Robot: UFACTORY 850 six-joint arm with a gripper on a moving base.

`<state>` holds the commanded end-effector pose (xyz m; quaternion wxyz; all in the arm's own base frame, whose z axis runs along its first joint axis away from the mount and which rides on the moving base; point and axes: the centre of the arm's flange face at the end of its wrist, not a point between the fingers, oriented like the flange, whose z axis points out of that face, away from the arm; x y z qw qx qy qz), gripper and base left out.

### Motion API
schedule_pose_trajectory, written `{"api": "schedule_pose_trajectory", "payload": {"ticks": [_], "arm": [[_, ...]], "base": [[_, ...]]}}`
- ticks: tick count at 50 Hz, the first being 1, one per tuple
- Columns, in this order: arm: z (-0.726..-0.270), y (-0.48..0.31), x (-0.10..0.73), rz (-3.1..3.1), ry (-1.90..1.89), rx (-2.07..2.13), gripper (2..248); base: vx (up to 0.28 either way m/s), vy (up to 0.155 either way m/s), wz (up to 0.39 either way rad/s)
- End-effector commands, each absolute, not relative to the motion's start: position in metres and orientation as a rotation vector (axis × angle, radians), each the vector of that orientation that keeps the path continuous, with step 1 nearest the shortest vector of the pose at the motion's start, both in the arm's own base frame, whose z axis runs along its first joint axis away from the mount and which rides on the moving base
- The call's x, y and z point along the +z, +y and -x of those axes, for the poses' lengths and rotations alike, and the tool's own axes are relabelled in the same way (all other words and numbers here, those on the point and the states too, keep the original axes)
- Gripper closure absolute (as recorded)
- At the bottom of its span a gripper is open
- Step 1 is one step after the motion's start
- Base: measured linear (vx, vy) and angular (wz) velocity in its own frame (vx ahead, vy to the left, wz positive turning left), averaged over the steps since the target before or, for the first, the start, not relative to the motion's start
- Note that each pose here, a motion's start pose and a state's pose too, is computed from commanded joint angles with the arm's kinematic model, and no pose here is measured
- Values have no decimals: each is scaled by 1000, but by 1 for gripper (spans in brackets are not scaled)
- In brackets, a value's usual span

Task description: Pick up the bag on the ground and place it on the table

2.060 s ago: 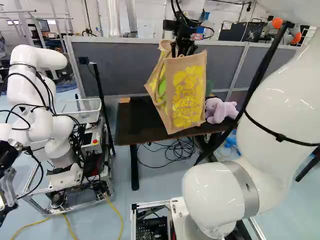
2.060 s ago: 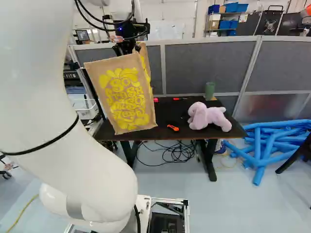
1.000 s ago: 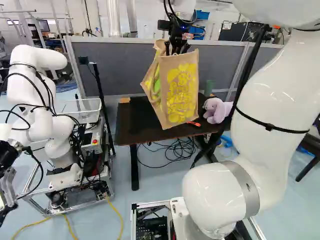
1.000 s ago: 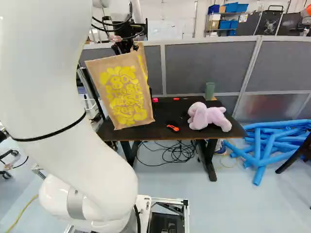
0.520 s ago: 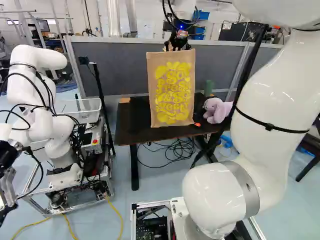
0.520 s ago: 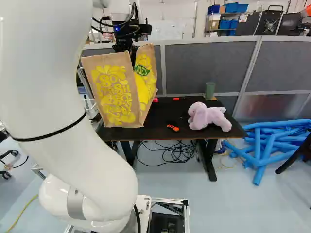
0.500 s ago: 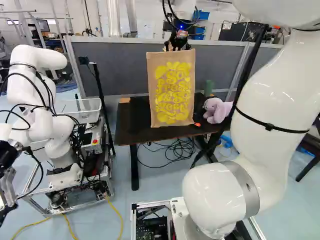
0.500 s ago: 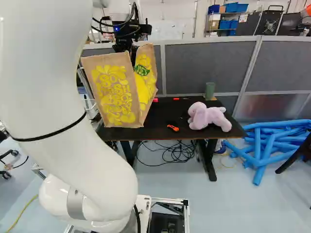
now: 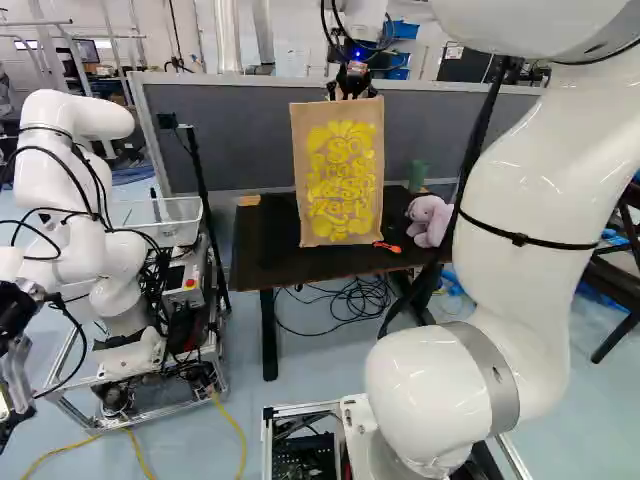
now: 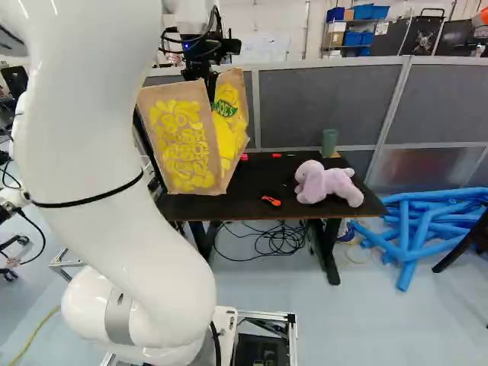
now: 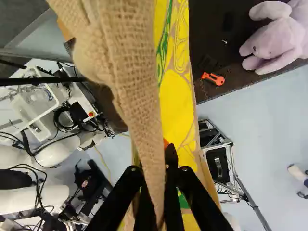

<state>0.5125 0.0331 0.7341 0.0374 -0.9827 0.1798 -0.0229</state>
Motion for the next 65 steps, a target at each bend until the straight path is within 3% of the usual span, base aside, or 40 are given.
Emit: {"api": "schedule_pose_trajectory", "payload": {"ticks": [31, 65], "arm": [[-523, 33, 734, 2883, 1019, -57, 229], [-552, 30, 707, 2881, 1076, 7, 229]], "base": [[0, 0, 0], [0, 0, 0]]}}
